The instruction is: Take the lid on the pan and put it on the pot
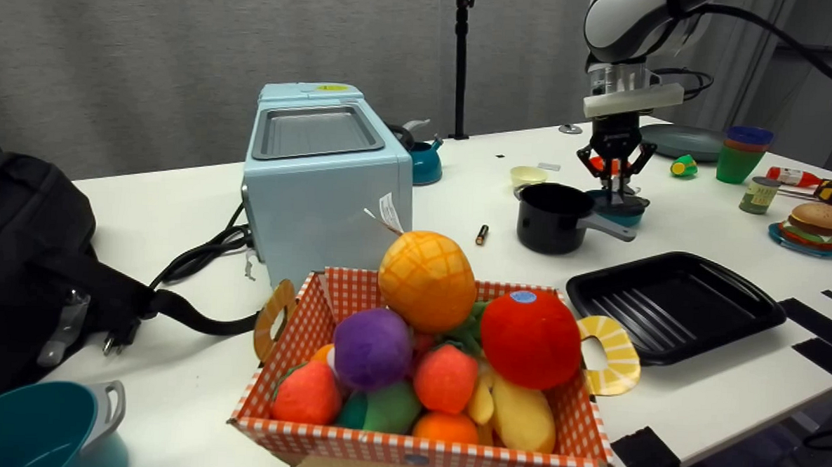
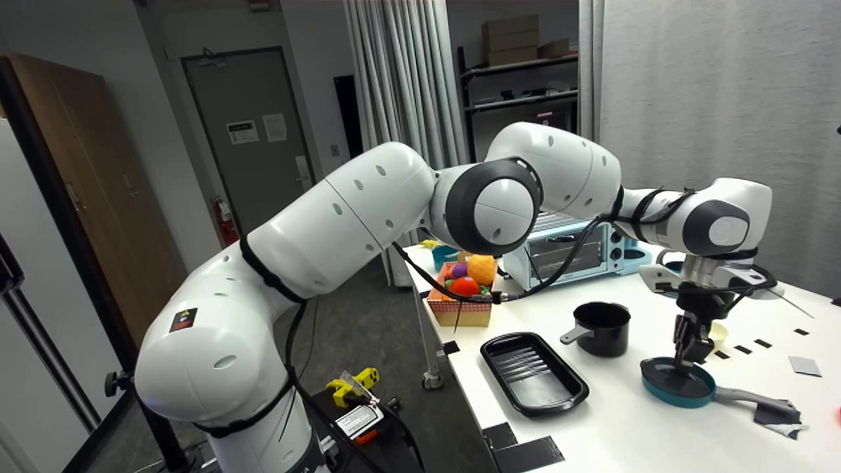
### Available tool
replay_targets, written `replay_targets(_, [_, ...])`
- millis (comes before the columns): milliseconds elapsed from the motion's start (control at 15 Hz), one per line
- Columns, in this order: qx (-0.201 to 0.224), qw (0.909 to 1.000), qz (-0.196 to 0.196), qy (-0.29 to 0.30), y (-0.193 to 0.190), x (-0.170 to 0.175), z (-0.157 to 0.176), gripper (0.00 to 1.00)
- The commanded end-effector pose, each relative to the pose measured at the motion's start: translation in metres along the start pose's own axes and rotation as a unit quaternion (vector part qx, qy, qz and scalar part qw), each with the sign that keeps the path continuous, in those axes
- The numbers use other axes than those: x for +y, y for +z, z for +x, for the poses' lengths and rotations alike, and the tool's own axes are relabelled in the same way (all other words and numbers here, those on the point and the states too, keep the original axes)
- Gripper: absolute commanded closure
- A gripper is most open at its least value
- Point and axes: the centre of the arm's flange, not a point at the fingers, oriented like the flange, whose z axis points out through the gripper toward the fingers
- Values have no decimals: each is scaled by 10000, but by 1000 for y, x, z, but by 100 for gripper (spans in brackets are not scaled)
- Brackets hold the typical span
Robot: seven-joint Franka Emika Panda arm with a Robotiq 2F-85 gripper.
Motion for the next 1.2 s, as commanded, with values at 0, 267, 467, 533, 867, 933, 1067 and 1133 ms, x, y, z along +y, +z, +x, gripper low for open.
replay_targets(0, [56,9998,164,-118,-16,6,-8,96])
replay_targets(267, [499,9967,476,-426,-44,17,-33,96])
replay_targets(467, [973,9899,666,-784,-65,14,-55,96])
replay_targets(533, [1130,9867,720,-919,-70,11,-65,96])
replay_targets(867, [1676,9698,859,-1548,-81,-12,-119,96])
replay_targets(933, [1756,9667,857,-1651,-81,-18,-130,96])
replay_targets(1067, [1869,9611,840,-1849,-79,-28,-152,96])
replay_targets(1133, [1907,9585,829,-1949,-76,-31,-163,96])
